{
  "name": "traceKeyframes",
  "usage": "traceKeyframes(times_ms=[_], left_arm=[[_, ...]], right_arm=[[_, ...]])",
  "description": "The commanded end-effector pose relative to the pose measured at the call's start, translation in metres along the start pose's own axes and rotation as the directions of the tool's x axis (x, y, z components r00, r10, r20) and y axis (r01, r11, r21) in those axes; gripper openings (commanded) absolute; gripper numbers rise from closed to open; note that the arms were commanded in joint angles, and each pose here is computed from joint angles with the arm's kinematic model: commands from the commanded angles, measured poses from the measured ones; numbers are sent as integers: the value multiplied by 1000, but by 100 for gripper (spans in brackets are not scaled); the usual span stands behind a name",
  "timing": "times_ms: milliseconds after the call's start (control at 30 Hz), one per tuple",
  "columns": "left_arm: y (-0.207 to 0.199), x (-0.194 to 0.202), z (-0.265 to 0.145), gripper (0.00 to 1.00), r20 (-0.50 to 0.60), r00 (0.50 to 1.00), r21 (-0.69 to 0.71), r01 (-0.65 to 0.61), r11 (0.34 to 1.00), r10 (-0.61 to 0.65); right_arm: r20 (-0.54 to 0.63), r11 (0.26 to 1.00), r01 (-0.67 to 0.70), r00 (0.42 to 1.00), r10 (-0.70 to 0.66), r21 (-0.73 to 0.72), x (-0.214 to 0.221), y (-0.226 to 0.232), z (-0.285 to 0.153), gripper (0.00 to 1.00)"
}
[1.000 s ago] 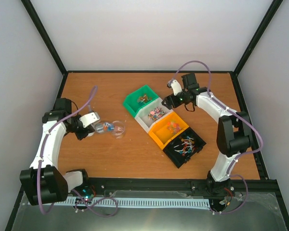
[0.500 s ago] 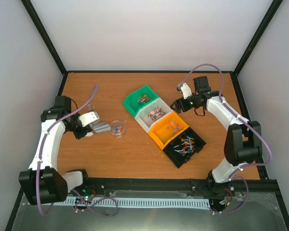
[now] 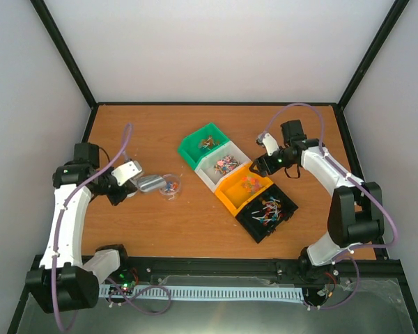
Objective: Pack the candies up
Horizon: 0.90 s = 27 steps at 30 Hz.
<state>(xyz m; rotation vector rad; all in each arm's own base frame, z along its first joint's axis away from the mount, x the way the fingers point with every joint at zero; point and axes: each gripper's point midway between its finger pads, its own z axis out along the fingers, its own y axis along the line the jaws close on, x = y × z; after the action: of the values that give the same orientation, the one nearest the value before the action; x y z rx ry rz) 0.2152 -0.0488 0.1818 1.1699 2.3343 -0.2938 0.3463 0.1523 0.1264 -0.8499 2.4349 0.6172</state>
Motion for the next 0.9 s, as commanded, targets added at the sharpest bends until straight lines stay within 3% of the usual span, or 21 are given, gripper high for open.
traceKeyframes(times_ms=[0, 200, 467, 667, 867], left_arm=[[-4, -32, -24, 1, 120, 991, -2, 61, 998, -61], [10, -65, -33, 1, 168, 973, 6, 157, 988, -156], [-9, -128, 3, 1, 133, 989, 19, 63, 998, -65], [-19, -161, 53, 1, -70, 998, 11, 8, 1000, -7], [-18, -180, 88, 1, -274, 962, -7, -8, 1000, 6]], right_arm=[[-31, 1000, -1, 1000, 0, -22, 12, 5, -3, 73], [-62, 998, -41, 997, 38, -44, 21, 3, 9, 65], [-103, 1000, -21, 994, 23, 23, 32, -5, 21, 59], [-162, 993, 68, 985, -51, 97, 40, -5, 39, 53], [-157, 993, 85, 985, -71, 79, 35, 6, 45, 44]])
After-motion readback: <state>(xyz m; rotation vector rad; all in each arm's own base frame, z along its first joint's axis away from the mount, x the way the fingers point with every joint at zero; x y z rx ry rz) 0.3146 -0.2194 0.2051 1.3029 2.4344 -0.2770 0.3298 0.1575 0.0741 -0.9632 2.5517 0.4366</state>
